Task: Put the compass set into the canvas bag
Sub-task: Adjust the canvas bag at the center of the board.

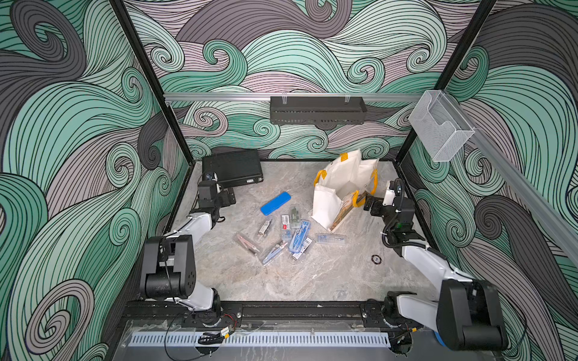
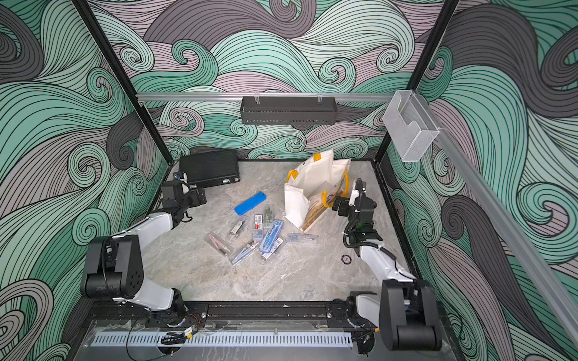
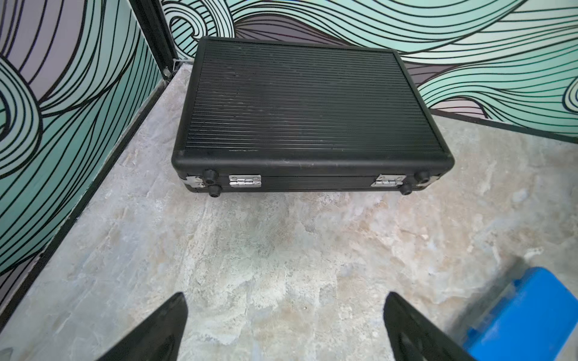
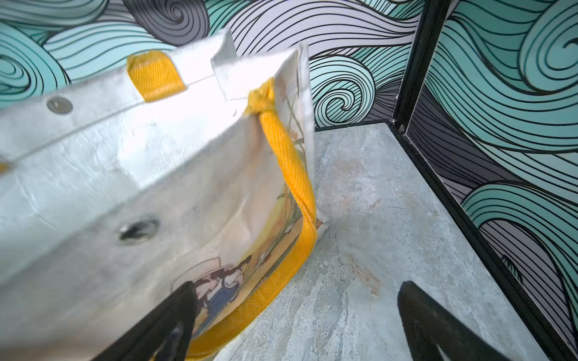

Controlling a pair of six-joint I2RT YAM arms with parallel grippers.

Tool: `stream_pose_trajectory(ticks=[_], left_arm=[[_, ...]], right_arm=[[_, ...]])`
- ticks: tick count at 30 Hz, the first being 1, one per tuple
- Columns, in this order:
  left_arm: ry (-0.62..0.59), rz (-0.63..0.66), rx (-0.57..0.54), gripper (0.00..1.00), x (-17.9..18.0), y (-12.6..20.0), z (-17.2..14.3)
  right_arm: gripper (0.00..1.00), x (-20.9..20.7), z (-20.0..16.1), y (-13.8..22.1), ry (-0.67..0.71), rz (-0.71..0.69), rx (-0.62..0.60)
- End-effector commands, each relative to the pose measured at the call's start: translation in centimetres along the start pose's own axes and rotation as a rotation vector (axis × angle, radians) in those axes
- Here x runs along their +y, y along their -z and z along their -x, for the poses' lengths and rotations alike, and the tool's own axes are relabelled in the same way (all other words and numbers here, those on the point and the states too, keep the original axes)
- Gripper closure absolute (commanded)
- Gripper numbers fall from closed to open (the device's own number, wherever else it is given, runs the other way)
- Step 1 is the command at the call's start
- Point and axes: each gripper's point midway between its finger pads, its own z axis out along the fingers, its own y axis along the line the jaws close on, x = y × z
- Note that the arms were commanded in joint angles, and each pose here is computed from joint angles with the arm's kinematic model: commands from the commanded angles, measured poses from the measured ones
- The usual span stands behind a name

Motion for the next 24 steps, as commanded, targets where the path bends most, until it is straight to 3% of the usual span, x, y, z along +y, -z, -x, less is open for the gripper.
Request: stream_pose_trajectory(ticks=[1, 8, 13, 19, 24], left_arm=[[0.041, 0.014, 0.225, 0.01, -1.6, 1.5, -4.0], [-0.035, -0.086, 0.313, 0.01, -8.8, 3.8, -5.8], [-0.22, -0.304, 0.42, 0.01, -15.0, 4.9, -8.3], [-0.32, -0.374, 0.484, 0.02, -18.0, 4.3, -9.2], [-0.369, -0.374, 0.524, 0.05, -19.2, 2.7, -9.0]], right_arm=[[0.0, -0.7, -3.4, 1.9, -0.087, -0.065, 0.197], [0.0, 1.4, -5.0, 5.8, -0.137, -0.044, 0.315], [0.0, 5.8, -6.8, 7.9, -0.119, 0.142, 0.395], [0.0, 12.6, -8.2, 10.4, -0.022, 0.458, 0.447], [0.0, 16.4, -8.3, 11.1, 0.039, 0.586, 0.499]])
